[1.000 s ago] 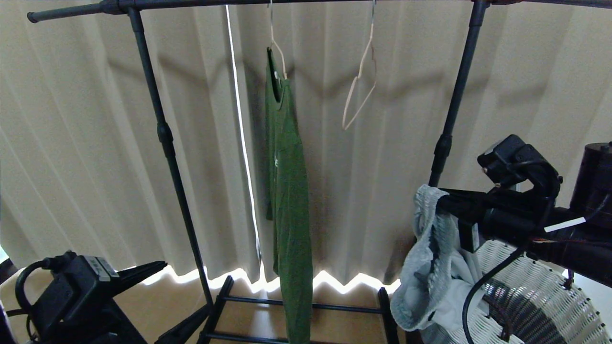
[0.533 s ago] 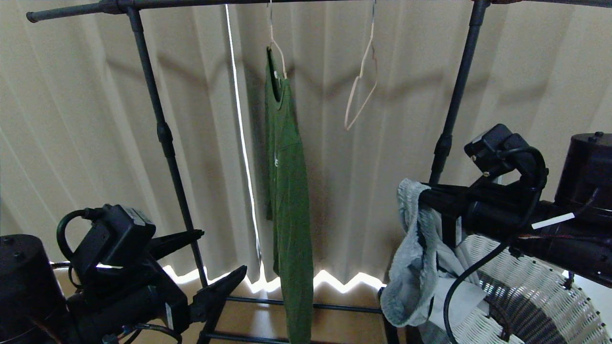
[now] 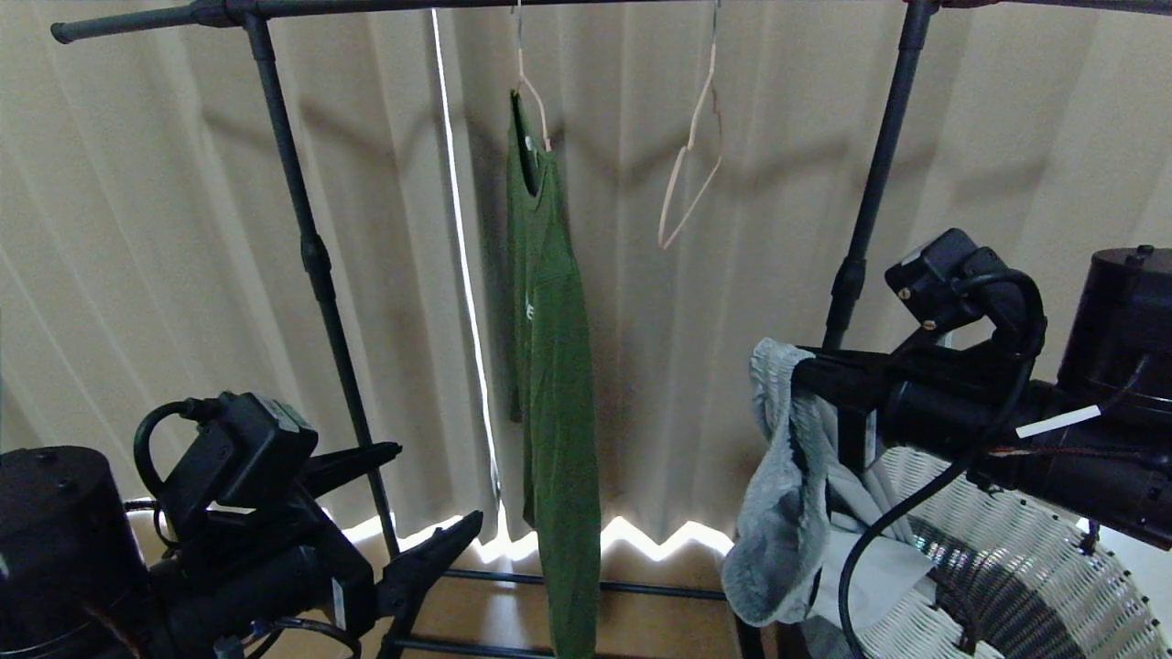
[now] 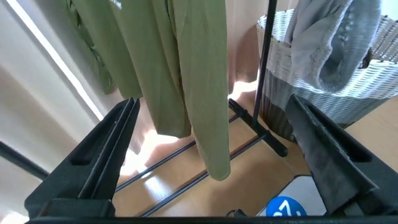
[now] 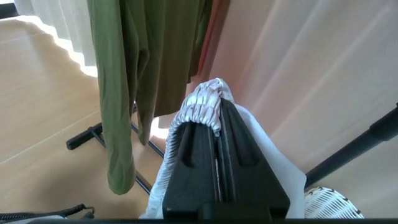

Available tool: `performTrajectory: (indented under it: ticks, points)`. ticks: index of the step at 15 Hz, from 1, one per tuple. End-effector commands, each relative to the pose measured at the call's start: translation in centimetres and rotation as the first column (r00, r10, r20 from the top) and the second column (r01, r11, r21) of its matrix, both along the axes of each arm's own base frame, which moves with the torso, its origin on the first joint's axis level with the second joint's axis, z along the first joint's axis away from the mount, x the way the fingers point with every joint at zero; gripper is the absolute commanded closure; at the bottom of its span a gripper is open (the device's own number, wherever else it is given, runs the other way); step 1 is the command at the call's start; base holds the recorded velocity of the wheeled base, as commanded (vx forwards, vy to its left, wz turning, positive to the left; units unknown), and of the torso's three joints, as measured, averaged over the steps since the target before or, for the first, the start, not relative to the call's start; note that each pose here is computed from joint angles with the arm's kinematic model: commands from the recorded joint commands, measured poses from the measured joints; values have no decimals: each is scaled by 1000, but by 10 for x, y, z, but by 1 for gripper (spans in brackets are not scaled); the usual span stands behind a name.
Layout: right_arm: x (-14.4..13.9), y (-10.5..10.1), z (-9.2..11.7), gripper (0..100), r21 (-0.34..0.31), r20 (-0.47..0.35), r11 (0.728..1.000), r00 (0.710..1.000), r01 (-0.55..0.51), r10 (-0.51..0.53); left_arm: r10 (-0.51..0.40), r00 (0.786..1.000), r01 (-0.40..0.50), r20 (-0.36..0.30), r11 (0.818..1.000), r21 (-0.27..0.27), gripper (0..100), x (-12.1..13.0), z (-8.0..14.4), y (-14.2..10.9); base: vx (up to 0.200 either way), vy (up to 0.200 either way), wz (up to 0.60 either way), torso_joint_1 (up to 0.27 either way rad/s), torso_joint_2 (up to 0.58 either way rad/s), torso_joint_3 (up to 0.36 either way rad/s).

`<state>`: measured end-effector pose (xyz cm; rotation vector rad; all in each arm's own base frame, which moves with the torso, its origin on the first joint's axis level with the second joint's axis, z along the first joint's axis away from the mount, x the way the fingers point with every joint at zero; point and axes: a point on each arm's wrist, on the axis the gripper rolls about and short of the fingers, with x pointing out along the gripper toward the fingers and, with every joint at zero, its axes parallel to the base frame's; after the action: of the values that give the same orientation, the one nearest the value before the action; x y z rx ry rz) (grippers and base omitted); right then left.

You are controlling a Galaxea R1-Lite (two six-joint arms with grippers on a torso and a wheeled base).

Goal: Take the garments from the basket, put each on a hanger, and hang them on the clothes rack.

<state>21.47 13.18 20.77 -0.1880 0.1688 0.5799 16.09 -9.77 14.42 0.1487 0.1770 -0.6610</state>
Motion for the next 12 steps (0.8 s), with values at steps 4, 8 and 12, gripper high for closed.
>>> performTrajectory:
  ticks: [4, 8, 12]
  points:
    - [-7, 16, 13, 100, 137, -33, 987, 996, -83, 88, -126, 989, 119, -75, 988, -95, 0, 12, 4, -50, 0, 0, 0, 0, 0, 0]
    - [-12, 26, 26, 100, 185, -10, 969, 986, -161, 166, -149, 974, 141, -169, 989, -53, 0, 24, -23, -101, 0, 0, 0, 0, 0, 0]
    - [-28, 24, 42, 100, 295, -9, 924, 966, -244, 258, -171, 947, 151, -270, 984, -95, 0, 25, -42, -135, 0, 0, 0, 0, 0, 0]
